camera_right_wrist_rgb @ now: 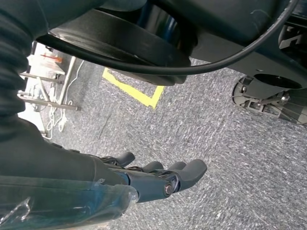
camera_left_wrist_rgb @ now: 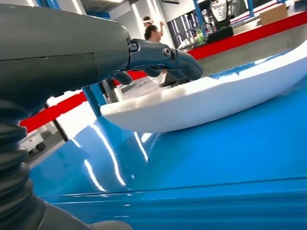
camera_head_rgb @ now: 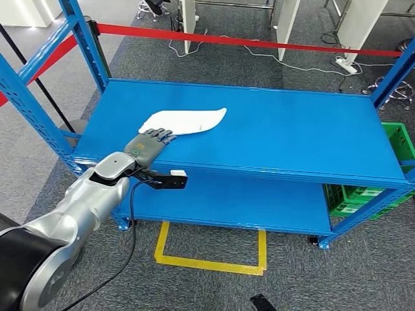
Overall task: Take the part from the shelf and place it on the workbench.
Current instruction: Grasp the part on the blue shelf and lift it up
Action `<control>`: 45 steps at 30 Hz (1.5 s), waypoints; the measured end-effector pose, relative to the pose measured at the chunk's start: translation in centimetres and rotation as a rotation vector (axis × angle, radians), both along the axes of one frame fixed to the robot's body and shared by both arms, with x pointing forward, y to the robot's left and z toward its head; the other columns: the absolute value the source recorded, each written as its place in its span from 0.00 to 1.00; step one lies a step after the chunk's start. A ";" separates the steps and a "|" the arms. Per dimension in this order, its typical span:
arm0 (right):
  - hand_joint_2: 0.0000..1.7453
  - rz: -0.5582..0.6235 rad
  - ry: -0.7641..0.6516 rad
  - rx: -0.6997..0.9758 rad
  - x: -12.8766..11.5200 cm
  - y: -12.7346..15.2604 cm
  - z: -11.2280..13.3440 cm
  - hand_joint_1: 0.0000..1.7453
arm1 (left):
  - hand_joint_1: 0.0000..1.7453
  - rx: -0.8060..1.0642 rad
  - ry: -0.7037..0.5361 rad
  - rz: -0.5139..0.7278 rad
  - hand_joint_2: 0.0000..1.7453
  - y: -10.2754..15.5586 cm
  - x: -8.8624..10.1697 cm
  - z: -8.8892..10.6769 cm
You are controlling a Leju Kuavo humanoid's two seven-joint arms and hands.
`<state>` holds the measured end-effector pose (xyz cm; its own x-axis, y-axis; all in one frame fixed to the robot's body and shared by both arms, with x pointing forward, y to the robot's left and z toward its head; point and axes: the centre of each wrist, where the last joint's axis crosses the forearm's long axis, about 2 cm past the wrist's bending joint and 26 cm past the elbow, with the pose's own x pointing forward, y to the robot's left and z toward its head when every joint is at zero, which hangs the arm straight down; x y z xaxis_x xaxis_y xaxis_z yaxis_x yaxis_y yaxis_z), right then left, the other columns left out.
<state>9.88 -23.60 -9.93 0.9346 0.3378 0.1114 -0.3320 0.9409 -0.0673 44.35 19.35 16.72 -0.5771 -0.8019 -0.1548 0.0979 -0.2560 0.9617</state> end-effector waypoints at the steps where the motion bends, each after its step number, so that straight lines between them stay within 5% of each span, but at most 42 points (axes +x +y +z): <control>1: 1.00 0.001 0.000 0.000 0.0 0.0 0.0 0.00 | 0.00 -0.003 -0.001 -0.004 1.00 -0.2 0.0 0.0; 21: 1.00 0.009 0.008 0.004 -0.2 0.3 0.0 0.00 | 0.02 -0.027 -0.011 -0.030 1.00 -1.9 -0.4 0.1; 25: 1.00 0.010 0.006 0.005 -0.2 0.3 0.0 0.00 | 1.00 -0.032 -0.011 -0.024 1.00 -1.9 -0.4 0.1; 41: 1.00 0.010 0.006 0.004 -0.2 0.3 0.0 0.00 | 0.85 -0.028 -0.017 -0.019 1.00 -1.7 -0.4 0.0; 42: 1.00 0.010 0.006 0.004 -0.2 0.3 0.0 0.00 | 0.80 -0.027 -0.017 -0.020 1.00 -1.7 -0.4 0.0; 45: 1.00 0.010 0.006 0.004 -0.2 0.3 0.0 0.00 | 0.18 -0.024 -0.017 -0.019 1.00 -1.7 -0.4 0.0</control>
<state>9.68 -23.29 -9.94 0.9317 0.3471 0.1076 -0.3422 0.9376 -0.0612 43.93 17.67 16.70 -0.5900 -0.7941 -0.1459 0.0763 -0.2347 0.9691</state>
